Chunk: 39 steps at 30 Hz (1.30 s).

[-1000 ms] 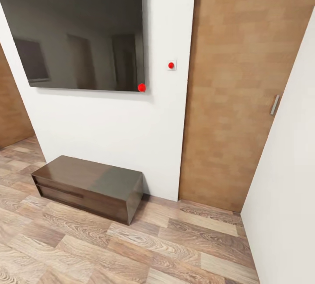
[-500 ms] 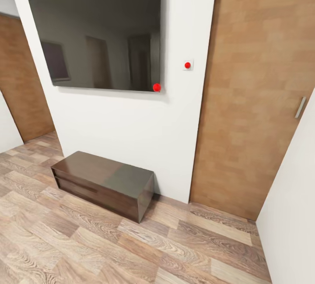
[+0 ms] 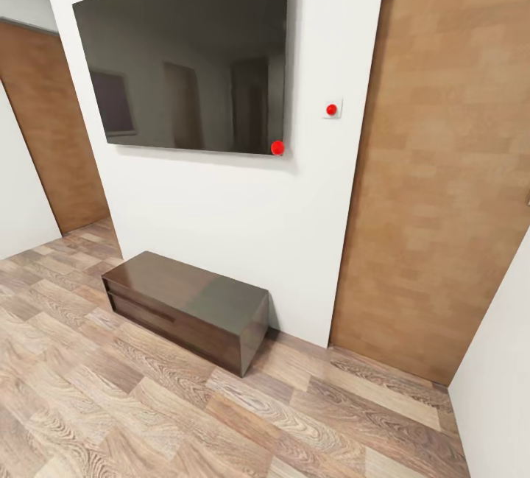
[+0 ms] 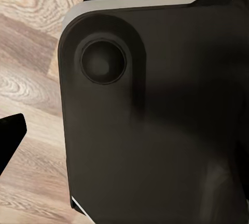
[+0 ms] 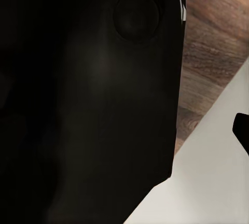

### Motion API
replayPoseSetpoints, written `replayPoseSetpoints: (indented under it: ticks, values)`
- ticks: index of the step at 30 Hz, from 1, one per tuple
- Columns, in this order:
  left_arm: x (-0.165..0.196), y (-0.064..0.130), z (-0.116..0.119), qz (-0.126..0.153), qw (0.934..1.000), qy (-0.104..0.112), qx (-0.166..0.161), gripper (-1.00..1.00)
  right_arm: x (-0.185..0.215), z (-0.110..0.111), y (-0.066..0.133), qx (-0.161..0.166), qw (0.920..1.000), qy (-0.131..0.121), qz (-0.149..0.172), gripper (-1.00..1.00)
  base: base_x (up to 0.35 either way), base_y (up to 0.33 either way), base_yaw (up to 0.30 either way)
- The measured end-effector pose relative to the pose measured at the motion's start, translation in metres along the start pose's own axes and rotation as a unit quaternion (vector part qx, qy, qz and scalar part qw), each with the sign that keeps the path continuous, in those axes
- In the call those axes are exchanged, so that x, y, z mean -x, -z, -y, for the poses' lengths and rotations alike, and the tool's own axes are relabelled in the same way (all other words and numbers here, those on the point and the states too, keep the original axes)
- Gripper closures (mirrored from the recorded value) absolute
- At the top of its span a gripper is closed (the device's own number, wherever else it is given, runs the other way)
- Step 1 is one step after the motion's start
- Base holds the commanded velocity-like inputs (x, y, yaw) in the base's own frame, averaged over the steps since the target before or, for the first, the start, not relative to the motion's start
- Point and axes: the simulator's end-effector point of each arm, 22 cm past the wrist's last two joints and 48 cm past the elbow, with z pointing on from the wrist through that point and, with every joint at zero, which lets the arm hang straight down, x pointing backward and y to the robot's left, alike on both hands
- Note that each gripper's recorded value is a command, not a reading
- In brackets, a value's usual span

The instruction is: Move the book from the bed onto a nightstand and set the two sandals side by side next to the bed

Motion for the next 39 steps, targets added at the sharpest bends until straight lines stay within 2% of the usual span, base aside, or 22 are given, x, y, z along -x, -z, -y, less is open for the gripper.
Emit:
replayPoseSetpoints:
  ticks: [39]
  values:
    - [0.0001, 0.0000, 0.0000, 0.000, 1.0000, 0.000, 0.000, -1.00, 0.0000, 0.0004, 0.0000, 0.000, 1.0000, 0.000, 0.000, -1.00, 0.000, 0.000, 0.207]
